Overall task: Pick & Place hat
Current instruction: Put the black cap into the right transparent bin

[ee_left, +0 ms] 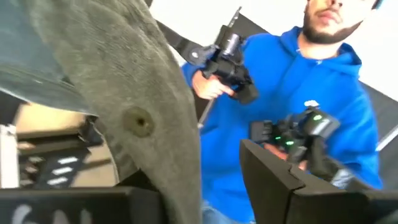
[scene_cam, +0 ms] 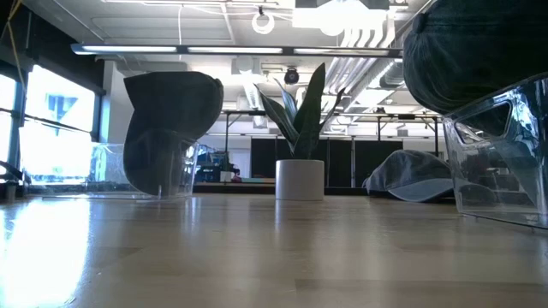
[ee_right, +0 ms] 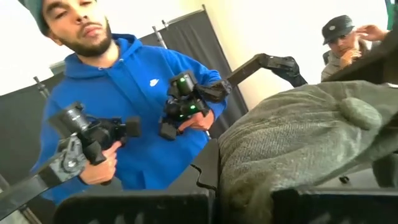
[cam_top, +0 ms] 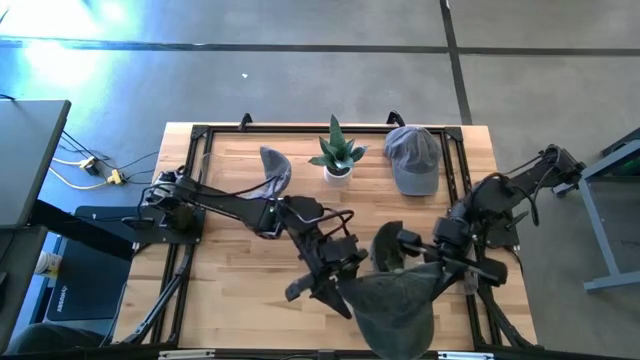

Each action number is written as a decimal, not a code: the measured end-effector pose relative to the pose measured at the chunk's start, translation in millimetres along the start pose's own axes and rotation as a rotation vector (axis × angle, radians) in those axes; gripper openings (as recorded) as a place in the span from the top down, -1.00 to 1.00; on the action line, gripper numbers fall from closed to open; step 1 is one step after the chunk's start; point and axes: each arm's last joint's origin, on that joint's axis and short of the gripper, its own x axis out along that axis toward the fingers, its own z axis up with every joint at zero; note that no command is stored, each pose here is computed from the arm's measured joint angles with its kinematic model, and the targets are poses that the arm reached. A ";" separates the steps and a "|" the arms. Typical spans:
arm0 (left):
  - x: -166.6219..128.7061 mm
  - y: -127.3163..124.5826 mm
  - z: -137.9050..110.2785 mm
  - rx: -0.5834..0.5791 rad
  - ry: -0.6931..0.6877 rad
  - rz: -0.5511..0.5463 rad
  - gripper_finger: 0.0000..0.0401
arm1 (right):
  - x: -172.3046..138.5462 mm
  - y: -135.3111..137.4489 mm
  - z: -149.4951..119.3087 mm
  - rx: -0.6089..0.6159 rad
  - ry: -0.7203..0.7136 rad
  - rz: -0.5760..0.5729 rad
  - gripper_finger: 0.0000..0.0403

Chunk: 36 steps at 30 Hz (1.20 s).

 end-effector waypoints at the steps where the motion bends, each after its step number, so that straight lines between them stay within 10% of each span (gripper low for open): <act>1: -0.3 0.2 0.3 0.027 -0.008 0.016 0.34 | 0.4 -0.2 -0.2 0.000 0.003 0.004 0.99; 27: -15.2 22.8 24.9 0.024 -0.276 0.054 0.54 | 4.2 -14.9 -9.5 -0.025 0.043 -0.145 0.96; 36: -14.9 24.6 23.1 0.003 -0.259 0.071 0.97 | 4.0 -15.6 -11.2 0.042 0.059 -0.145 0.82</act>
